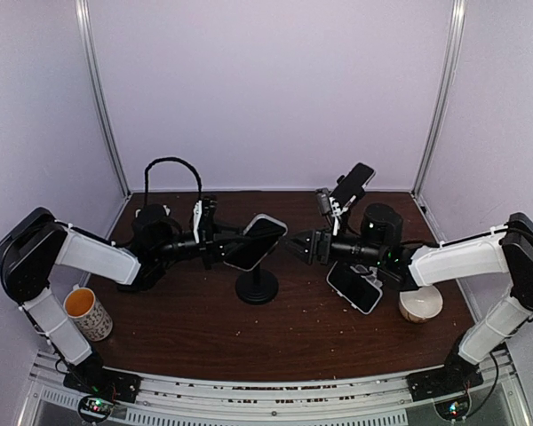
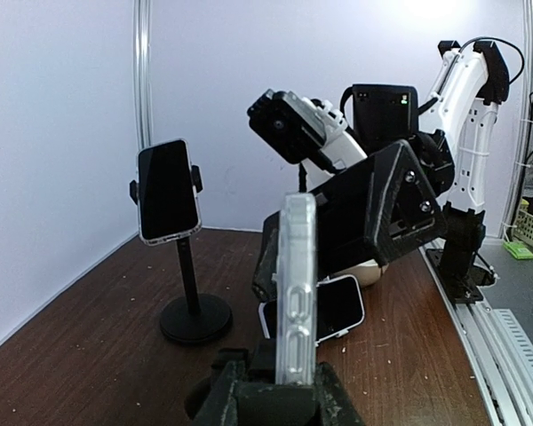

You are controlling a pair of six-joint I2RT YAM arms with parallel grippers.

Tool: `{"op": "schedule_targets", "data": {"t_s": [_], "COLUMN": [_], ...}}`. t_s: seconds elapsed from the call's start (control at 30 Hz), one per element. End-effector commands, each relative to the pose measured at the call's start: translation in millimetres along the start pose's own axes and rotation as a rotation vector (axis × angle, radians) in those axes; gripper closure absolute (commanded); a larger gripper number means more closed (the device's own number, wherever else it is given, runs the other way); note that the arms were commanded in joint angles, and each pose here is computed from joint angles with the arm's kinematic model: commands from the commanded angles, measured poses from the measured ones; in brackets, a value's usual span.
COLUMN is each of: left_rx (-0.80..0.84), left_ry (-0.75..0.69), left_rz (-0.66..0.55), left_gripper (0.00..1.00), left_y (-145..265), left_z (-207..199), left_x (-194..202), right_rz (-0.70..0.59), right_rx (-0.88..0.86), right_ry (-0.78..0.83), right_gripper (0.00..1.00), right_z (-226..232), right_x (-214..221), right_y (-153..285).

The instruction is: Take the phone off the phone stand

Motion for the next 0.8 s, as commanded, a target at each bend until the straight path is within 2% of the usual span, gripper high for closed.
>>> {"op": "schedule_targets", "data": {"t_s": [0.0, 0.13, 0.2, 0.3, 0.37, 0.77], "left_rx": [0.076, 0.072, 0.061, 0.059, 0.059, -0.016], "left_ry": [0.299, 0.309, 0.311, 0.316, 0.318, 0.310], "left_rz": [0.205, 0.213, 0.220, 0.239, 0.243, 0.287], "left_gripper": [1.00, 1.00, 0.97, 0.94, 0.91, 0.62], "left_y": [6.2, 6.6, 6.9, 6.7, 7.4, 17.7], "left_z": [-29.9, -30.0, -28.9, -28.2, -28.8, -26.0], "left_x": [72.3, 75.3, 75.2, 77.7, 79.1, 73.1], "right_rz": [0.011, 0.038, 0.046, 0.065, 0.075, 0.126], "right_rx": [-0.119, -0.126, -0.135, -0.155, -0.168, -0.162], "right_ry": [0.056, 0.055, 0.058, 0.054, 0.044, 0.046], "right_gripper": [0.15, 0.25, 0.31, 0.45, 0.49, 0.75], "right_z": [22.8, 23.7, 24.9, 27.9, 29.1, 30.9], "right_x": [-5.5, -4.1, -3.2, -2.5, -2.6, 0.7], "right_y": [-13.3, -23.2, -25.7, -29.9, -33.1, -33.0]}}
Point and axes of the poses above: each gripper's point midway between its finger pads, its own y axis back along the fingers, its own z axis along the line the jaws close on, x = y × z, the point moved 3 cm from there along y, back along the fingers, and after that the axes turned 12 degrees about -y, right-handed, at the moved point
